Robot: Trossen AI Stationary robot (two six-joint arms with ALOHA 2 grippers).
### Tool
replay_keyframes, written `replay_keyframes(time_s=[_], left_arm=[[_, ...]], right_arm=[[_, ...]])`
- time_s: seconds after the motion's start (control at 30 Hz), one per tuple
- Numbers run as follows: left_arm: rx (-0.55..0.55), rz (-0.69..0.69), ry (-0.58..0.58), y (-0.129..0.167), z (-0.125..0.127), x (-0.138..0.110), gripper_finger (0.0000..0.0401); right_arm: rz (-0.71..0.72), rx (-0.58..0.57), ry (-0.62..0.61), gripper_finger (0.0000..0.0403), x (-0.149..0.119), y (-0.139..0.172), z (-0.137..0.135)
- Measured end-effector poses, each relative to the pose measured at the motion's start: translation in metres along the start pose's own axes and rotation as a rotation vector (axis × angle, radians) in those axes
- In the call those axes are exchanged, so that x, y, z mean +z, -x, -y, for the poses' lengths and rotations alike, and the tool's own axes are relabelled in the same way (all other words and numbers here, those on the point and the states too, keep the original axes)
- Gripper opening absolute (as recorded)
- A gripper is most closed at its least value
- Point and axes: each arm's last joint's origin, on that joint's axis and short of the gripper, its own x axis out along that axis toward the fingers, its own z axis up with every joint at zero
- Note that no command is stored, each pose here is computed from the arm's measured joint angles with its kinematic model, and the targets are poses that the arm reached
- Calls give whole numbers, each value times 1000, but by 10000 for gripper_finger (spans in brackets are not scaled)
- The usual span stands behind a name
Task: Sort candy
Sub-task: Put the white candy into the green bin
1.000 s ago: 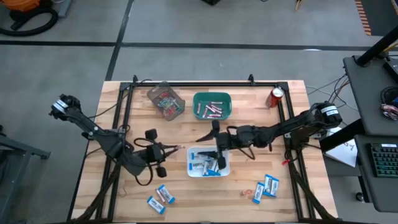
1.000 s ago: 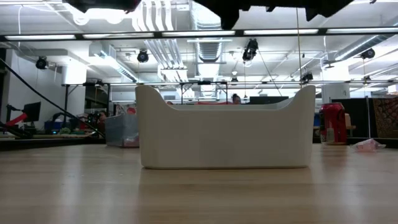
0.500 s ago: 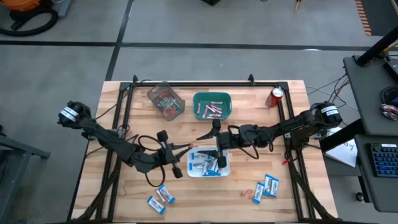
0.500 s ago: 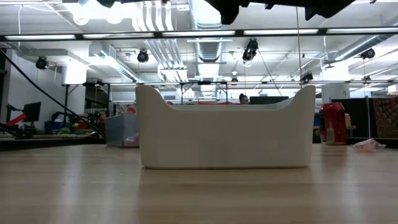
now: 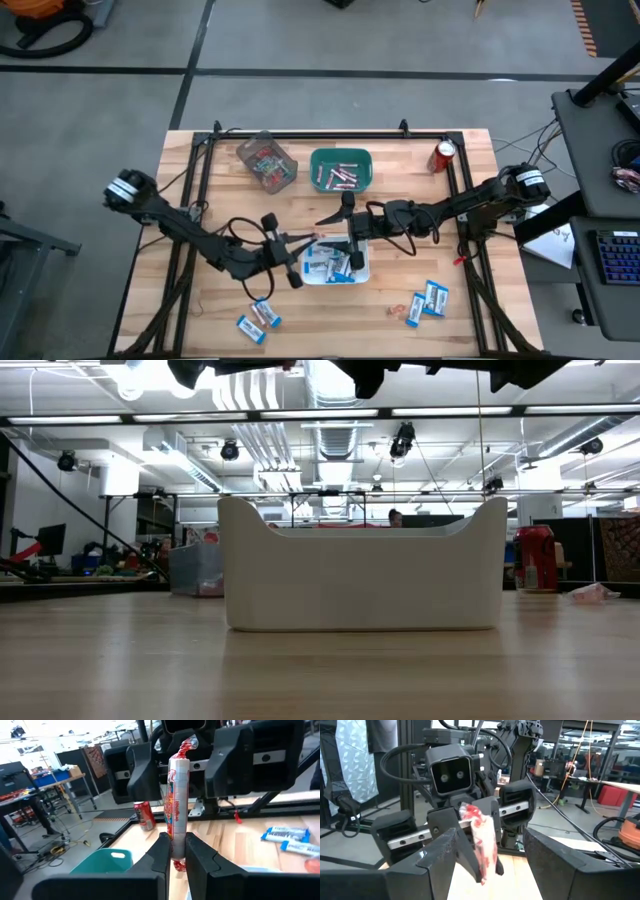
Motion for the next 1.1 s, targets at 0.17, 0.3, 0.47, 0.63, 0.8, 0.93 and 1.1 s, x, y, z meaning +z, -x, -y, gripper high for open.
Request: replay_keyframes(time_s=[0.17, 0.3, 0.47, 0.63, 0.8, 0.93, 1.1], left_arm=[[0, 10, 11, -3, 3, -3, 14], [2, 11, 13, -3, 3, -3, 14], [3, 11, 13, -4, 3, -4, 14], [3, 10, 12, -4, 3, -4, 18], [26, 11, 23, -4, 2, -3, 44], [32, 10, 23, -4, 2, -3, 76], [89, -7, 18, -4, 0, -4, 114]], right_arm=[[0, 0, 6, 199, 0, 0, 0], [0, 2, 7, 142, 0, 0, 0], [-1, 18, 20, 46, 0, 0, -1], [-5, 20, 22, 36, -1, 0, -1], [-2, 18, 11, 48, 0, 0, 0], [-5, 11, 8, 41, 0, 0, 0], [-9, -11, 13, 38, -1, 0, 7]])
